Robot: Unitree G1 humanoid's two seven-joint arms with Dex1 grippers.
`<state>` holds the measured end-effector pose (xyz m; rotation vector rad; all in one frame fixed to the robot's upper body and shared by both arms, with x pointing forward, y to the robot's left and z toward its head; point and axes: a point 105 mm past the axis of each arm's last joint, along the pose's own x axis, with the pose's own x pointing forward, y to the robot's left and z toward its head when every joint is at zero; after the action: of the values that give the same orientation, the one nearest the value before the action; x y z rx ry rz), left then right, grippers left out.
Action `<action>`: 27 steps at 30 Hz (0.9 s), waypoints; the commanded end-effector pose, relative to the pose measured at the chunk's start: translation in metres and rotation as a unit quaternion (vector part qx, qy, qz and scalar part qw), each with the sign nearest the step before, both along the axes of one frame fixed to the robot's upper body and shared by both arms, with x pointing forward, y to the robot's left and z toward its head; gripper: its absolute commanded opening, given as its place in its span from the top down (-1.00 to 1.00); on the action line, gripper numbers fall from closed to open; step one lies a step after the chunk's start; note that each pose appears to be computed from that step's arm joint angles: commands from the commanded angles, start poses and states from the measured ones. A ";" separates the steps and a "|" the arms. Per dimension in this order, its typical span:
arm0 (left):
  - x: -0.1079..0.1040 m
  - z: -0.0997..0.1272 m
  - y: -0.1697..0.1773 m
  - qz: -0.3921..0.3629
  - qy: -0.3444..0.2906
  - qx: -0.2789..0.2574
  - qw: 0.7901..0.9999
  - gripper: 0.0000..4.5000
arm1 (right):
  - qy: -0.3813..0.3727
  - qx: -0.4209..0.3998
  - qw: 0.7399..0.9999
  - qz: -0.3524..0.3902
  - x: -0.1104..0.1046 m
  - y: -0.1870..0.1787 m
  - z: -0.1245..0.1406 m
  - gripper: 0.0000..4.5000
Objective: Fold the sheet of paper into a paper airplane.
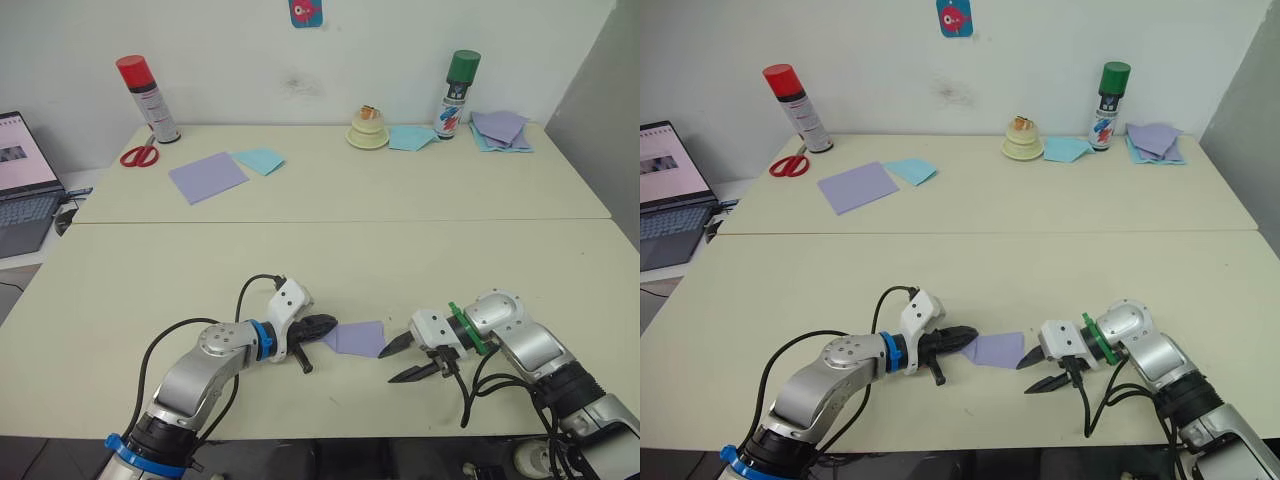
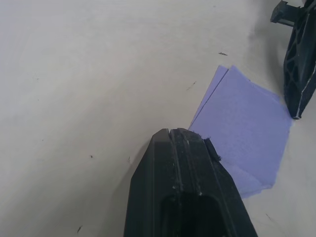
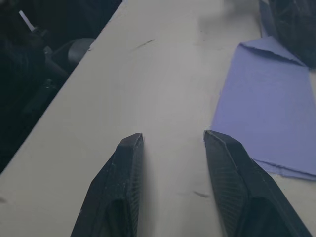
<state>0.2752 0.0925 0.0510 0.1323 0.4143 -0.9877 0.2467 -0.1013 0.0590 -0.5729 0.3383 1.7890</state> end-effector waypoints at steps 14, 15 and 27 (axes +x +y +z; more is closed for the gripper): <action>-0.010 -0.033 0.000 -0.016 0.026 0.054 0.998 1.00 | -0.031 0.126 0.969 -0.210 0.040 0.052 0.042 0.98; -0.009 -0.033 0.000 -0.017 0.024 0.055 0.998 1.00 | -0.045 0.110 0.973 -0.200 0.039 0.052 0.035 0.98; -0.011 -0.035 0.002 -0.024 0.020 0.064 0.997 1.00 | -0.072 0.000 0.963 -0.259 0.048 -0.001 -0.012 0.98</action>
<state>0.2762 0.0848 0.0496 0.2329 0.3682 -1.0269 0.2961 -0.0805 0.0625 -0.5252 0.2583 1.2726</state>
